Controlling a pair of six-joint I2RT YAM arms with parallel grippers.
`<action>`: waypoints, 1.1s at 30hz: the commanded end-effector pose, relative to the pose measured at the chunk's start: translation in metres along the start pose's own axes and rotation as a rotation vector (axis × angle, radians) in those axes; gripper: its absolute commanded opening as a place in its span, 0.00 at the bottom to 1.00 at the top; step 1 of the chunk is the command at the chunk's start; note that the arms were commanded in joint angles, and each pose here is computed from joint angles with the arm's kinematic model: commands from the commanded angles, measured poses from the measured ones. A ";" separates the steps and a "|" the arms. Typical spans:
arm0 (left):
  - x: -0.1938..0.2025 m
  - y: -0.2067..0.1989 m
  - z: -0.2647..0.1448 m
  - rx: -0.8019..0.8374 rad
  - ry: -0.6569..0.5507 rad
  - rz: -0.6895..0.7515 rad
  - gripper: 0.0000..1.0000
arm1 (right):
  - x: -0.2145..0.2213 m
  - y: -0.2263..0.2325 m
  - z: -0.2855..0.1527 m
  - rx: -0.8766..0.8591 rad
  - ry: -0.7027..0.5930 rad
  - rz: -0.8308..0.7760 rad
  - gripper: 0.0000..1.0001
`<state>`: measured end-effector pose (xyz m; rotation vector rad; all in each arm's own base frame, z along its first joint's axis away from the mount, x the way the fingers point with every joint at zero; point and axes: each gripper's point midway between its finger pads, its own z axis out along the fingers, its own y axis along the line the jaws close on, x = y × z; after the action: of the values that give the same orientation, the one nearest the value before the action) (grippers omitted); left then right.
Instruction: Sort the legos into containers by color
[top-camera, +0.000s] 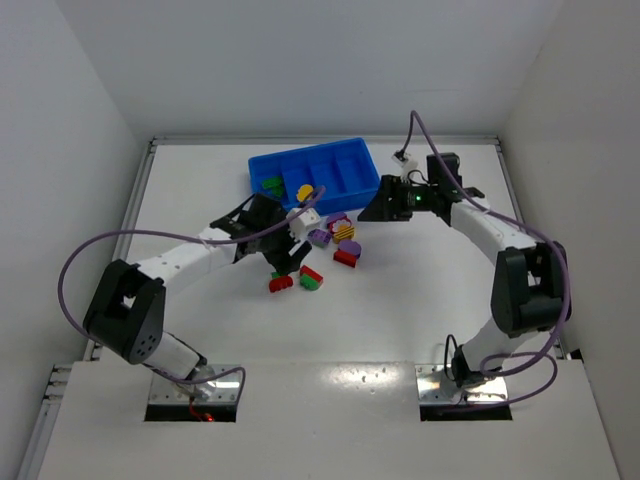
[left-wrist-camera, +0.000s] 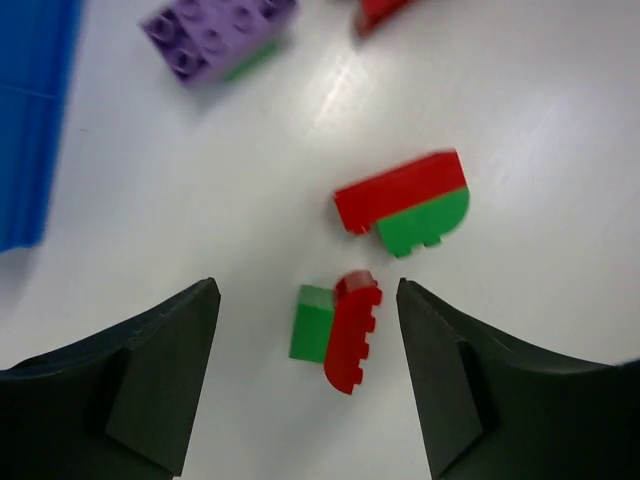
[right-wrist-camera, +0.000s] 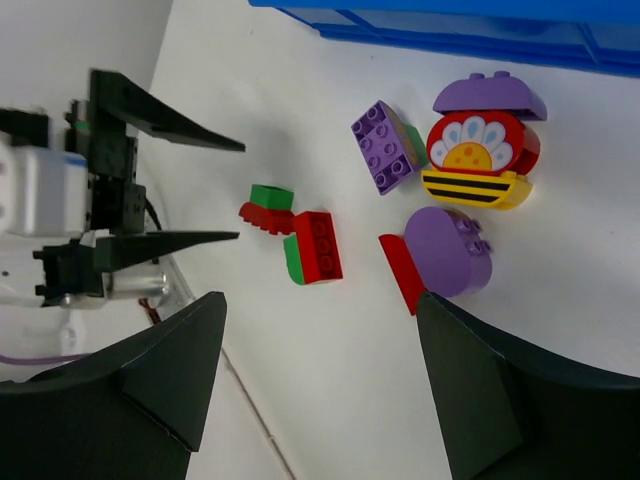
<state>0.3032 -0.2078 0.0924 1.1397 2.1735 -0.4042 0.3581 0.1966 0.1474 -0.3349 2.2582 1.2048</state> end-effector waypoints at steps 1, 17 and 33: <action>0.021 -0.022 -0.008 0.121 0.031 0.094 0.78 | -0.012 0.009 -0.013 0.016 -0.038 -0.128 0.78; 0.009 -0.077 -0.005 0.236 -0.039 0.177 1.00 | 0.002 0.001 -0.024 0.076 -0.031 -0.148 0.78; -0.011 -0.047 0.022 0.348 -0.214 0.865 1.00 | 0.010 0.004 -0.030 0.064 -0.027 -0.156 0.78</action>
<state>0.2607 -0.2356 0.0662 1.8667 1.5512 -0.4915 0.3371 0.1748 0.1429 -0.4092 2.2652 1.0572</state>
